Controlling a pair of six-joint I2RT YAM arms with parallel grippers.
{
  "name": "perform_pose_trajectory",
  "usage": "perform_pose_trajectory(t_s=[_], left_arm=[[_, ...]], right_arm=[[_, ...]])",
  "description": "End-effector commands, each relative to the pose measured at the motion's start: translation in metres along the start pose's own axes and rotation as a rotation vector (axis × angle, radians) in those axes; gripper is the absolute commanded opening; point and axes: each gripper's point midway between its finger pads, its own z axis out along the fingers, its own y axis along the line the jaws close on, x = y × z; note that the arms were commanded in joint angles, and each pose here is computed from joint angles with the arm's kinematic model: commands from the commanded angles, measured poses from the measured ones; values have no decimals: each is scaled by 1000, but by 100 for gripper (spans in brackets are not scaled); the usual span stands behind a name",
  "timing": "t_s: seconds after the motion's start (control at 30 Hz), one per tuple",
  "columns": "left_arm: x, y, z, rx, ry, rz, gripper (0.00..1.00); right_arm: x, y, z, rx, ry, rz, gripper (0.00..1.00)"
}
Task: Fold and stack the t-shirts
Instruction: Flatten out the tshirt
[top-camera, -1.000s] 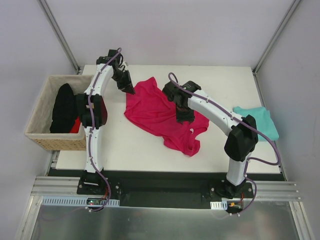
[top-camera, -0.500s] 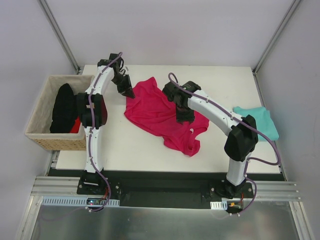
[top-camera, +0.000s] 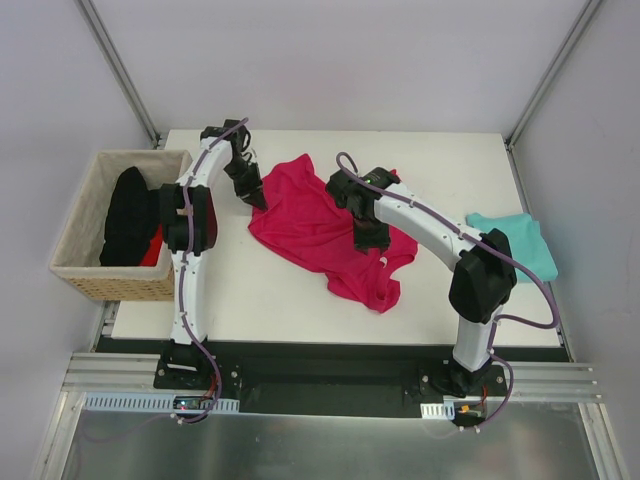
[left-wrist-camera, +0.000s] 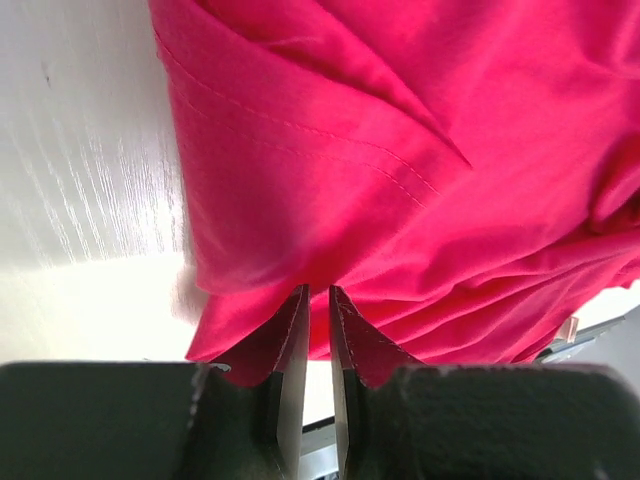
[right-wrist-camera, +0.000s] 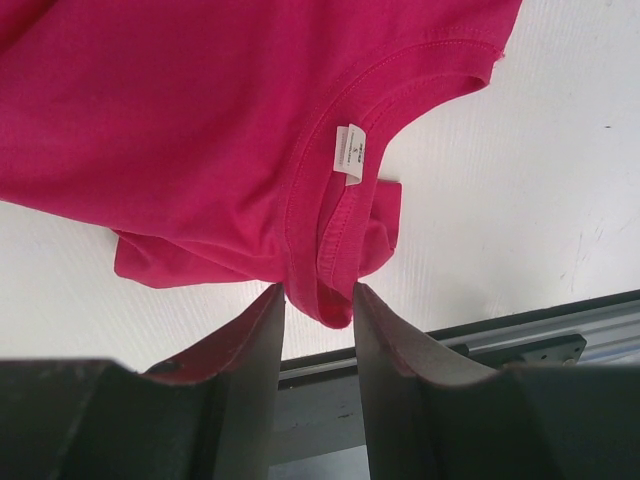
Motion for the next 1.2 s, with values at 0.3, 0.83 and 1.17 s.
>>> perform_pose_trajectory(t_s=[0.3, 0.83, 1.17], left_arm=[[11, 7, 11, -48, 56, -11, 13], [13, -1, 7, -47, 48, -1, 14], [23, 3, 18, -87, 85, -2, 14]], right_arm=[[-1, -11, -16, -12, -26, 23, 37], [1, -14, -15, -12, -24, 29, 37], [4, -15, -15, -15, -23, 33, 37]])
